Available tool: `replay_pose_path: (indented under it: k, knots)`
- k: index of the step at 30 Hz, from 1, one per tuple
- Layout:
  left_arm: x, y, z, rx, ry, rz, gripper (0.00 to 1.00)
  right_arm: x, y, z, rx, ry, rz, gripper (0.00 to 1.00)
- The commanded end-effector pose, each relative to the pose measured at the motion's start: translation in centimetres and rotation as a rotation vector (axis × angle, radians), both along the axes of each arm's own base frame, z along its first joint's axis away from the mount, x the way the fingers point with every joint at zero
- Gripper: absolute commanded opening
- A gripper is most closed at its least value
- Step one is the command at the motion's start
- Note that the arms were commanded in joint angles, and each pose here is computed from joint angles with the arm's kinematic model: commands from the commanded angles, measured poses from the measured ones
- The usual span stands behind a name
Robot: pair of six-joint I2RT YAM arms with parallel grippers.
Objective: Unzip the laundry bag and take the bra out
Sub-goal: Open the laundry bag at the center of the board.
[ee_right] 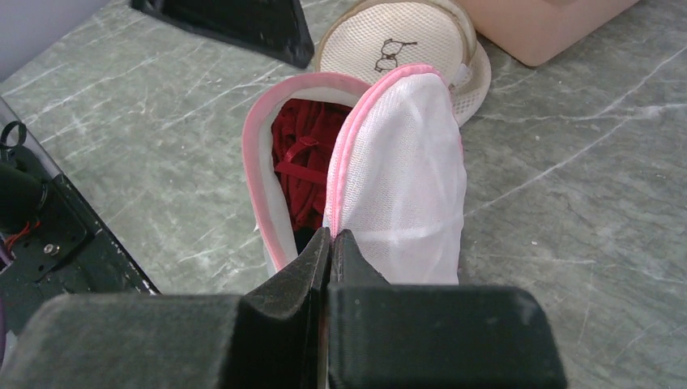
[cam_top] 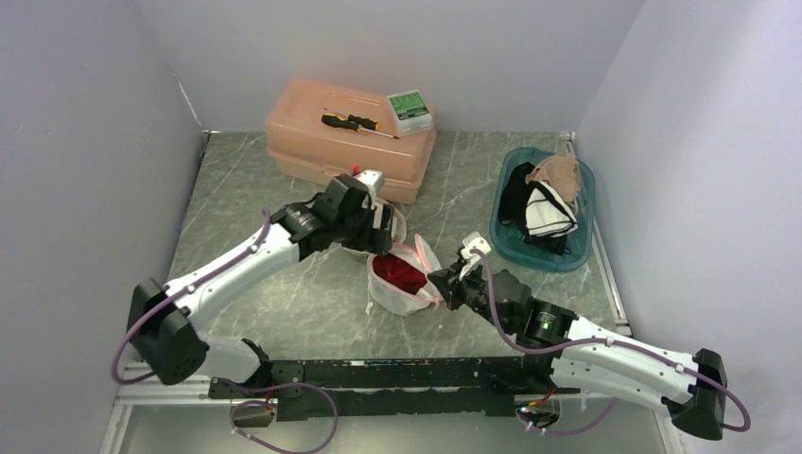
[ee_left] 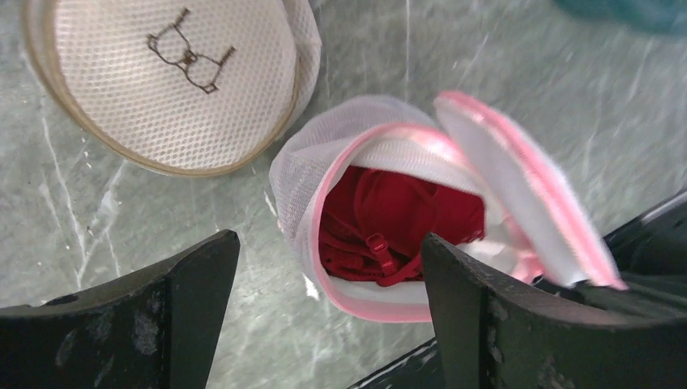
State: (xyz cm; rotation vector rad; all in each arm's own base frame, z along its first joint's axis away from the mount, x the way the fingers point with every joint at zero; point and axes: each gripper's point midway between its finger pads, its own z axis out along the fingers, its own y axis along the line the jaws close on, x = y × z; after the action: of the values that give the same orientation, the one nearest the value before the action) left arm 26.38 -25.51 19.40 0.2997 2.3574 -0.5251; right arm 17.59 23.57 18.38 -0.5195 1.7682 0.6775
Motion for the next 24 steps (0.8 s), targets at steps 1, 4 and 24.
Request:
replay_pose_path:
  k: [1,4,24]
  knots:
    - [-1.1,-0.6,-0.7,0.081,0.038,-0.266,0.88,-0.3,0.4,1.7,0.059,-0.046,0.023,0.00]
    - [-0.4,-0.9,-1.3,0.074,0.052,-0.340,0.88,-0.4,0.4,1.7,0.062,-0.047,0.029,0.00]
    - [2.1,-3.7,-5.2,0.054,0.077,-0.471,0.29,-1.4,-0.1,3.0,0.115,-0.069,0.032,0.00]
